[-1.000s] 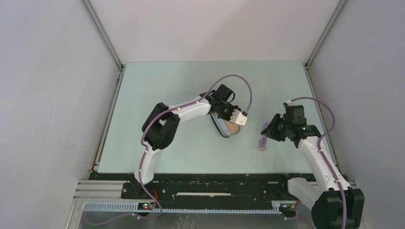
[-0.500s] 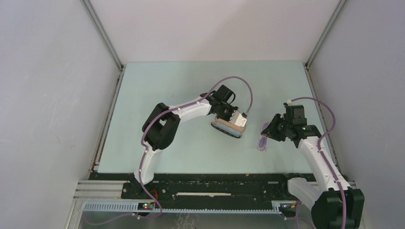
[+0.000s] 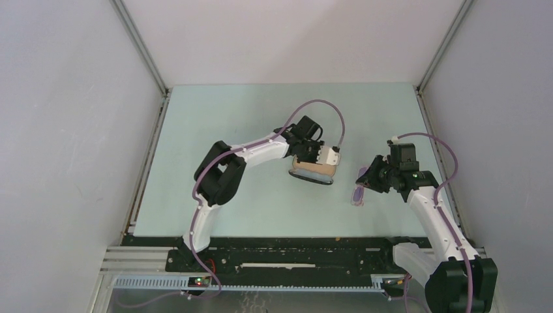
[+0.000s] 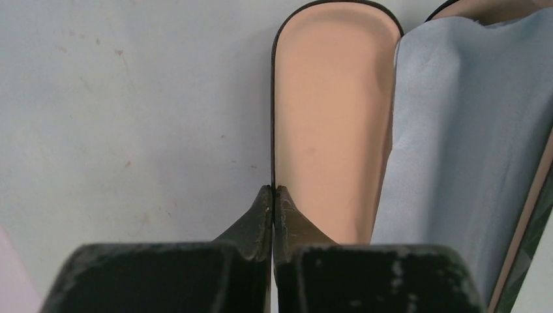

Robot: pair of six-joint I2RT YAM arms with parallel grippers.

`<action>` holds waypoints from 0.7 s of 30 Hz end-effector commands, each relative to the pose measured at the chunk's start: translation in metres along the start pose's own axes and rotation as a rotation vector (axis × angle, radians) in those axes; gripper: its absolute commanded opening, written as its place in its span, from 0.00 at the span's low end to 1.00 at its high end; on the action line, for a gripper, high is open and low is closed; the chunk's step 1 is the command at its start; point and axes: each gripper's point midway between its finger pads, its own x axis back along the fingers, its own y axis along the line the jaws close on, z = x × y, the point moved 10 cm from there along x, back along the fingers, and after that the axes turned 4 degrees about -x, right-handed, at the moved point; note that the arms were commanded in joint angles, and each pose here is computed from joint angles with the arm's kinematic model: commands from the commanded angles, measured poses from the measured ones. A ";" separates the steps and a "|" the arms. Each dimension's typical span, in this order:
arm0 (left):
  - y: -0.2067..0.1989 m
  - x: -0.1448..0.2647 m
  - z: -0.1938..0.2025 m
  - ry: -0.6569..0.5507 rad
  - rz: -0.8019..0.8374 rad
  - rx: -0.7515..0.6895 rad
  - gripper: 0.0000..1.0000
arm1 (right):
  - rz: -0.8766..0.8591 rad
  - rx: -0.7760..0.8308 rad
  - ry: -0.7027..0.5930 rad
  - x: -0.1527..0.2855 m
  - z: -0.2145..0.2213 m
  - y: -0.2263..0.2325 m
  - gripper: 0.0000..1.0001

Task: Organize the sunglasses
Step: Adjust the sunglasses case at the center of the board.

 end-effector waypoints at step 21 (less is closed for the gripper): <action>-0.010 0.105 -0.007 0.397 -0.937 1.098 0.00 | -0.152 -0.044 -0.045 -0.004 -0.023 0.024 0.30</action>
